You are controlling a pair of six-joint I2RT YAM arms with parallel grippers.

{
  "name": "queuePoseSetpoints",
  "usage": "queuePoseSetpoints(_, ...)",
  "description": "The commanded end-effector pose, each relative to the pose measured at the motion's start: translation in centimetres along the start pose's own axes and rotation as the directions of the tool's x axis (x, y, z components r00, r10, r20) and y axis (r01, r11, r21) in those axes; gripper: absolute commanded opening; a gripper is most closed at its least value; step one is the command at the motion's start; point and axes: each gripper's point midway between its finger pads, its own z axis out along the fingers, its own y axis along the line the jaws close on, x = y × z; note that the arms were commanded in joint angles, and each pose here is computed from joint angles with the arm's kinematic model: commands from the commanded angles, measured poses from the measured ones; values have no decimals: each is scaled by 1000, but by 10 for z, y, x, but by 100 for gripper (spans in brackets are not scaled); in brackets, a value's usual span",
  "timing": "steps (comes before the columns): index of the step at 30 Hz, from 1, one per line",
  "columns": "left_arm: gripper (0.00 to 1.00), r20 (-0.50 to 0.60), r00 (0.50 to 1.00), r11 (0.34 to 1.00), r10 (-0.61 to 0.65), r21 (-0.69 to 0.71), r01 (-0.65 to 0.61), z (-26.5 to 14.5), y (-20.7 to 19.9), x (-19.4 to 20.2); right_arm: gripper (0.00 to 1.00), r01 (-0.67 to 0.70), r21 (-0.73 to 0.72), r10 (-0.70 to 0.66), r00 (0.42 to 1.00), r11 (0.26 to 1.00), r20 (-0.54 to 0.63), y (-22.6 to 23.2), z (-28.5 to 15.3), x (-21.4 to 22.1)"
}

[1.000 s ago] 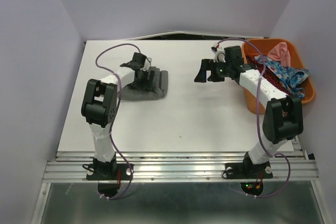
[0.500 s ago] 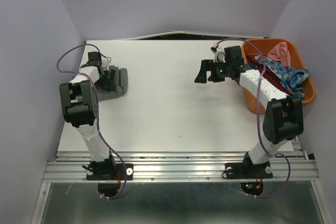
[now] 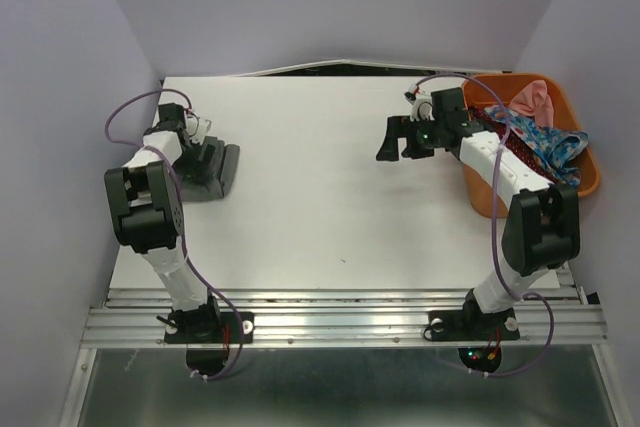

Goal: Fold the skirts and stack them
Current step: Neatly place the folded skirt to the corner, then grab the skirt from the pile

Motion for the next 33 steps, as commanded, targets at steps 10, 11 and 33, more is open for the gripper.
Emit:
queuePoseSetpoints(10,98,643,763,997,57,-78,-8,-268,-12,-153,100,118,159,-160,947,980,279,2,-108,-106)
queuePoseSetpoints(11,98,691,722,999,33,-31,-16,-286,-19,-158,100,113,194,-166,943,974,287,-5,-115,-108)
queuePoseSetpoints(33,99,727,684,963,64,136,-235,-300,-97,-113,91,238,550,-284,959,800,-1,-190,-228,-110)
